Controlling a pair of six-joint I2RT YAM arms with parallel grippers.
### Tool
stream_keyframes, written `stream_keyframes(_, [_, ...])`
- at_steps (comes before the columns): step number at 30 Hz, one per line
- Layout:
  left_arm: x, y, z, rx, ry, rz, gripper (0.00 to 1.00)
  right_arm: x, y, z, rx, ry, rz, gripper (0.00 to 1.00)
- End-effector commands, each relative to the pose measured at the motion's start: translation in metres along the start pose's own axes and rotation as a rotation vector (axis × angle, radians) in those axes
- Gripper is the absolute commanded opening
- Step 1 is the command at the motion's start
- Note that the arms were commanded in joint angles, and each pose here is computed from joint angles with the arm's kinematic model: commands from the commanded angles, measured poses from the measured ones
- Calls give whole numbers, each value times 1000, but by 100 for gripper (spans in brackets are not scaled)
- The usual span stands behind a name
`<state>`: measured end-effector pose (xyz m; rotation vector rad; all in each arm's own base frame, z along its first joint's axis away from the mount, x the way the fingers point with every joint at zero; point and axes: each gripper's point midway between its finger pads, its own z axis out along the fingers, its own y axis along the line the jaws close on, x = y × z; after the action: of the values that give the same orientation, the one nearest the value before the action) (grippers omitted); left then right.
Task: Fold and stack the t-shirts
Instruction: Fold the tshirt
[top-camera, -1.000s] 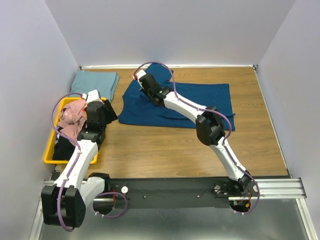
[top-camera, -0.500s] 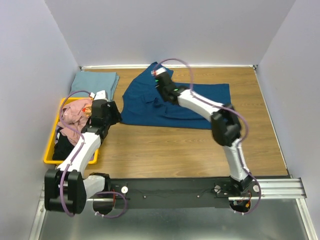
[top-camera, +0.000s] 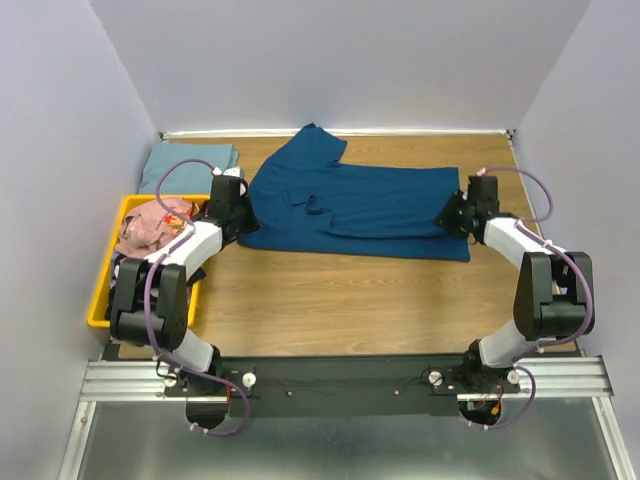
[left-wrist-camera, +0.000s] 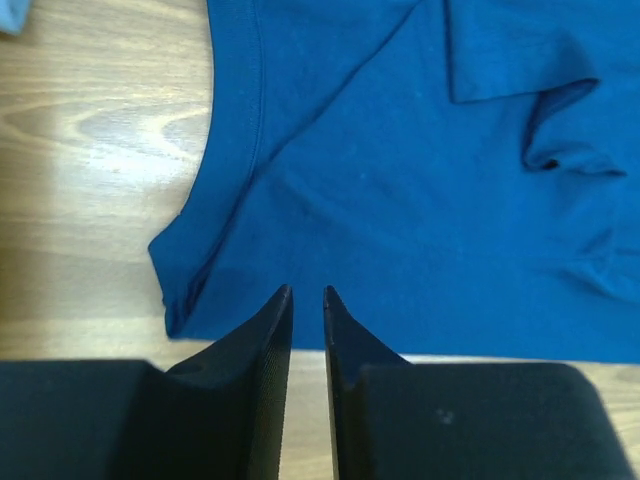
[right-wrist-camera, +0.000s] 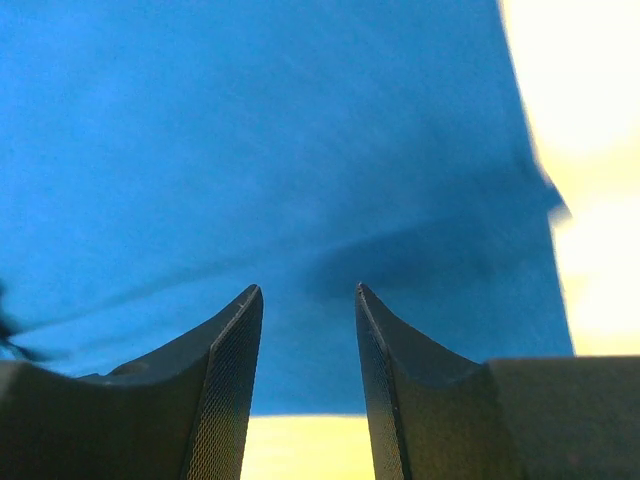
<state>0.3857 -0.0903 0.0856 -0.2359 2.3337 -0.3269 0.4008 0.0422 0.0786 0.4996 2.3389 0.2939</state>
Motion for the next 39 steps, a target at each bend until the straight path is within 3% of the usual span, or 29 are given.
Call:
stream_keyframes(1, [10,1,15,-4,62,-16,25,10,0,-8,-148,-2,216,48])
stream_keyframes(11, [55,37,39,-79,204,-64,21,50,-86,-9,1,-27,495,44])
stream_keyframes(21, [127,49,5,-68,330,-160,17,67,-153,-27,163,-68,662,44])
stream_keyframes(23, [119,45,-7,-51,290,-161,17,63,-155,-32,181,-79,653,44])
stream_keyframes(28, [90,33,-39,-17,174,-161,25,40,-141,-46,127,-105,605,44])
stream_keyframes(31, [75,24,-58,21,94,-191,40,18,-115,-59,1,-127,564,45])
stream_keyframes(33, [68,19,-66,47,49,-200,44,10,-94,-63,-84,-133,525,45])
stream_keyframes(35, [55,11,-75,89,-10,-198,48,-2,-63,-67,-238,-137,467,45])
stream_keyframes(39, [39,6,-80,109,-62,-168,48,16,19,-65,-495,-1,307,43])
